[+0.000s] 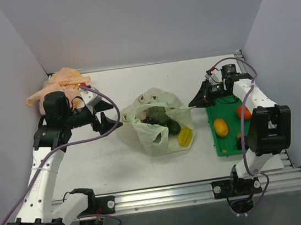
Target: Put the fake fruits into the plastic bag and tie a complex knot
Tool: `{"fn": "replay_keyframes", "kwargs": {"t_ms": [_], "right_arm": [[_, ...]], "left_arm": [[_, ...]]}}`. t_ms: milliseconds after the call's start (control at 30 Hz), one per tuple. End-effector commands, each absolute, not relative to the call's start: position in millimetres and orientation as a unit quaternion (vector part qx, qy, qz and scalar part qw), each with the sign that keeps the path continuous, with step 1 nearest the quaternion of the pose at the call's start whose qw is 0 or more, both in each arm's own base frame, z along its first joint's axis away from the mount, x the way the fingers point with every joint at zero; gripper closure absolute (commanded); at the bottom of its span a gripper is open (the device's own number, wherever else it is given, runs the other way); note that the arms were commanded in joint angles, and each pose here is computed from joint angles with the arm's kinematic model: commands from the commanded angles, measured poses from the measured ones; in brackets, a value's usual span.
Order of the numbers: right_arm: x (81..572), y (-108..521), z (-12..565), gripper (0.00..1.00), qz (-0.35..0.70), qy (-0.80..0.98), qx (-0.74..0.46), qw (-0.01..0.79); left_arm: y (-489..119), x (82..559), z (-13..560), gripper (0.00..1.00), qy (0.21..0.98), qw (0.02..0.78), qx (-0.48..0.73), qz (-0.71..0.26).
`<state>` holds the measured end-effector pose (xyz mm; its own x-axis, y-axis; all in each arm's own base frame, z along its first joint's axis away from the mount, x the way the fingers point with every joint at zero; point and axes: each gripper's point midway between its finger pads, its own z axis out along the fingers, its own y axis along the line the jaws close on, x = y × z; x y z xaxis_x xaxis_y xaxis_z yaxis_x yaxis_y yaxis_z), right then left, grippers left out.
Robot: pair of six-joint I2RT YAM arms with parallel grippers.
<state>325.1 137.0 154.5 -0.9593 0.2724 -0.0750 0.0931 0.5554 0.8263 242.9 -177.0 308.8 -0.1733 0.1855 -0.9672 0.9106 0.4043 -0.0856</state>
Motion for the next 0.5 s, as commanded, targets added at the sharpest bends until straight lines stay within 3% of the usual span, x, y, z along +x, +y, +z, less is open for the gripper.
{"fn": "replay_keyframes", "kwargs": {"t_ms": [0, 133, 267, 467], "right_arm": [[315, 139, 174, 1.00, 0.474, 0.869, 0.087, 0.115], [311, 139, 174, 1.00, 0.473, 0.869, 0.084, 0.116], [309, 138, 173, 1.00, 0.468, 0.872, 0.083, 0.120], [309, 138, 174, 1.00, 0.459, 0.876, 0.079, 0.128]], "left_arm": [[-201, 227, 334, 0.03, 0.630, 0.505, 0.470, -0.357], [-246, 182, 327, 0.03, 0.595, 0.454, 0.564, -0.349], [-273, 175, 321, 0.10, 0.610, 0.434, 0.581, -0.319], [-311, 187, 305, 0.05, 0.652, 0.432, 0.586, -0.212]]}}
